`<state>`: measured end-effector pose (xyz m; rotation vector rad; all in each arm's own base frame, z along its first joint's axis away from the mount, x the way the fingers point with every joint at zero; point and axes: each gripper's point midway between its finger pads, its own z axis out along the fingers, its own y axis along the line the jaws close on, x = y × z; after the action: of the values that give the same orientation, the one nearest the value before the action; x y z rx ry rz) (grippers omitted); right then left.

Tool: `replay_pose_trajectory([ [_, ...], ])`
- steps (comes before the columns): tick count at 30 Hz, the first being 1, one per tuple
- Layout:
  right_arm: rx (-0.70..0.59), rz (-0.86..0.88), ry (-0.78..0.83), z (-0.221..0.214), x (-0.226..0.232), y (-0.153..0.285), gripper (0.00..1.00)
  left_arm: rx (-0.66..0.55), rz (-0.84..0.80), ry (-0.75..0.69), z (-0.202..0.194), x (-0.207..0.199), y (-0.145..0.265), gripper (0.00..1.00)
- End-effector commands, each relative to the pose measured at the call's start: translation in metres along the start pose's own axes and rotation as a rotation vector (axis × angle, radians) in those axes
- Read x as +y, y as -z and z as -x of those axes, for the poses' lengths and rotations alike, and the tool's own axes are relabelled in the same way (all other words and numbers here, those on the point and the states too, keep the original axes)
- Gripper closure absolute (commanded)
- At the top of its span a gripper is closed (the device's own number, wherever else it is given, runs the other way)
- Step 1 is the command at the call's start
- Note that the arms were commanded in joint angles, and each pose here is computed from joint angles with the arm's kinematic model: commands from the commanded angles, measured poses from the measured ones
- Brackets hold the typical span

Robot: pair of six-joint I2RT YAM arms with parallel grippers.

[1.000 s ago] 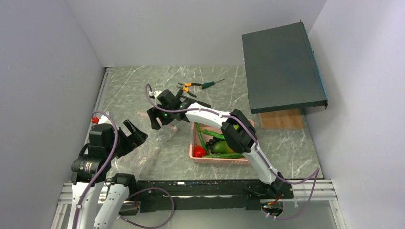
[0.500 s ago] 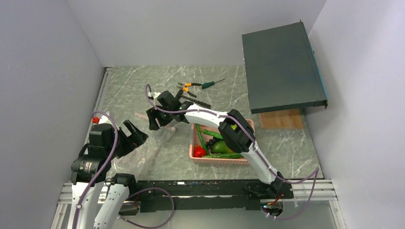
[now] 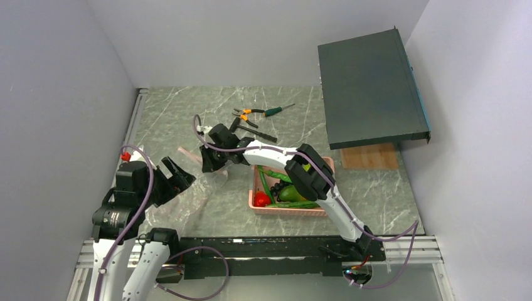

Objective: Place the food in the zip-top bag and seal the zipper
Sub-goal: Pick up the zipper food storage bag at the center of the board.

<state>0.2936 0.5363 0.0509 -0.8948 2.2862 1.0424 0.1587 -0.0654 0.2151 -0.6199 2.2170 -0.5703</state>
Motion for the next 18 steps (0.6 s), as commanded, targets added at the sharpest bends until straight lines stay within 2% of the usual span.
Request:
replay_pose_trajectory([
  [1,-0.107,0.025,0.041,0.041,0.029,0.041,0.93,-0.010,-0.050,0.021,0.008,-0.017,0.011,0.09],
  [3,-0.133,0.030,0.050,0.046,0.035,0.057,1.00,-0.018,-0.062,0.018,0.011,-0.021,0.015,0.09],
  [9,-0.250,0.048,0.088,0.068,0.060,0.113,1.00,-0.032,-0.106,0.043,0.017,-0.034,0.024,0.10],
  [13,-0.370,0.028,0.163,0.079,0.066,0.145,1.00,-0.038,-0.170,0.085,0.026,-0.053,0.027,0.10],
  [18,-0.462,0.044,0.283,0.079,0.083,0.173,1.00,-0.003,-0.223,0.124,0.041,-0.079,0.022,0.15],
])
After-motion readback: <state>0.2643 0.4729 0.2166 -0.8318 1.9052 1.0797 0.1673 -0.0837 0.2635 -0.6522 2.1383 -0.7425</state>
